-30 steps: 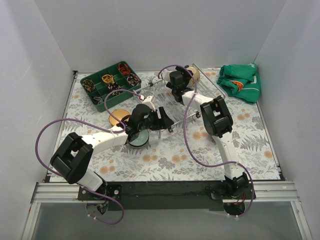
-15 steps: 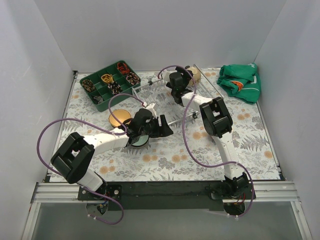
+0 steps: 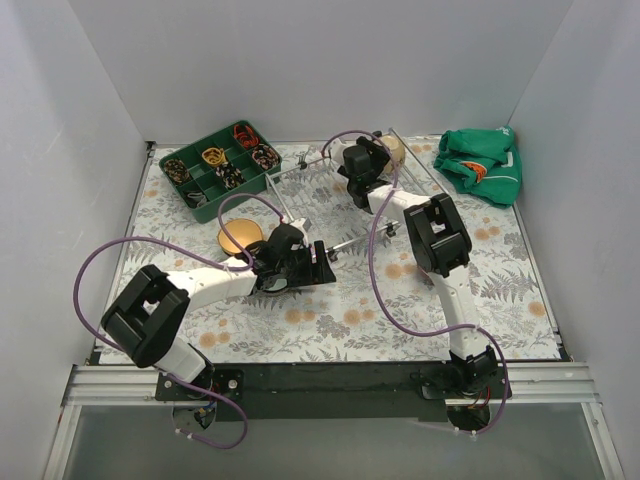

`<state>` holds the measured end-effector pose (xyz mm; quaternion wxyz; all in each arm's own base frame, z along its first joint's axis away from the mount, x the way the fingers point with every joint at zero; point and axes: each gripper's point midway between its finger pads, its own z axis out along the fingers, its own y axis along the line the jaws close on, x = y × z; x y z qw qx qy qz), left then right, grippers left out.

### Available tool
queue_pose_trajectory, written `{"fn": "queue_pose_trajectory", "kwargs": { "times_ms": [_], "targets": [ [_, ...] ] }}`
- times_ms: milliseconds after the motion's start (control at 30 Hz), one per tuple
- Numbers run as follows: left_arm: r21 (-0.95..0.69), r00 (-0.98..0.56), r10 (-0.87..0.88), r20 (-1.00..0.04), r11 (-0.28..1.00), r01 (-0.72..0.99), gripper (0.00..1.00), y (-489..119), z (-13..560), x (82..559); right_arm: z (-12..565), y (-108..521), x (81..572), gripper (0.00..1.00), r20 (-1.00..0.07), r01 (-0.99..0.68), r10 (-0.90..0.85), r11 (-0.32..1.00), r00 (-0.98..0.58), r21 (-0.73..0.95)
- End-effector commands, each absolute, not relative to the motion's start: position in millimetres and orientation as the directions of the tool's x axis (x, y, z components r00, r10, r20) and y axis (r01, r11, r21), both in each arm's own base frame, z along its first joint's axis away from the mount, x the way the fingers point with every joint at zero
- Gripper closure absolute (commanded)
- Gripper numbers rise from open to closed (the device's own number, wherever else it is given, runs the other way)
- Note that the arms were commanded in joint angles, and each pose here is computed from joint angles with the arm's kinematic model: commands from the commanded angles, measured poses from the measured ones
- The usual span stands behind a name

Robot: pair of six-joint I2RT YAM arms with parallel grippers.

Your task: Unload the bowls from the dish rack

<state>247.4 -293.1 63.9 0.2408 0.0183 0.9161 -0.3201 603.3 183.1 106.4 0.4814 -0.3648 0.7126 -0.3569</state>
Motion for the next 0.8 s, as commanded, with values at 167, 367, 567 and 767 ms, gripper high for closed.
{"fn": "queue_pose_trajectory", "kwargs": {
  "times_ms": [167,367,567,767],
  "targets": [
    [-0.621,-0.842,-0.146,-0.52,0.741,0.255,0.34,-300,114,255,153,167,588,0.47,-0.534,-0.131,-0.804,0.578,-0.263,-0.806],
    [-0.65,-0.807,-0.161,-0.568,0.69,0.32,0.31,-310,153,261,166,166,571,0.58,-0.56,-0.142,-0.789,0.603,-0.253,-0.785],
    [-0.644,-0.75,-0.194,-0.632,0.67,0.37,0.3,-308,198,266,166,164,555,0.56,-0.572,-0.159,-0.781,0.616,-0.252,-0.771],
    [-0.551,-0.667,-0.195,-0.719,0.745,0.377,0.28,-297,207,292,170,163,553,0.31,-0.588,-0.173,-0.765,0.637,-0.26,-0.752]
  ]
}}
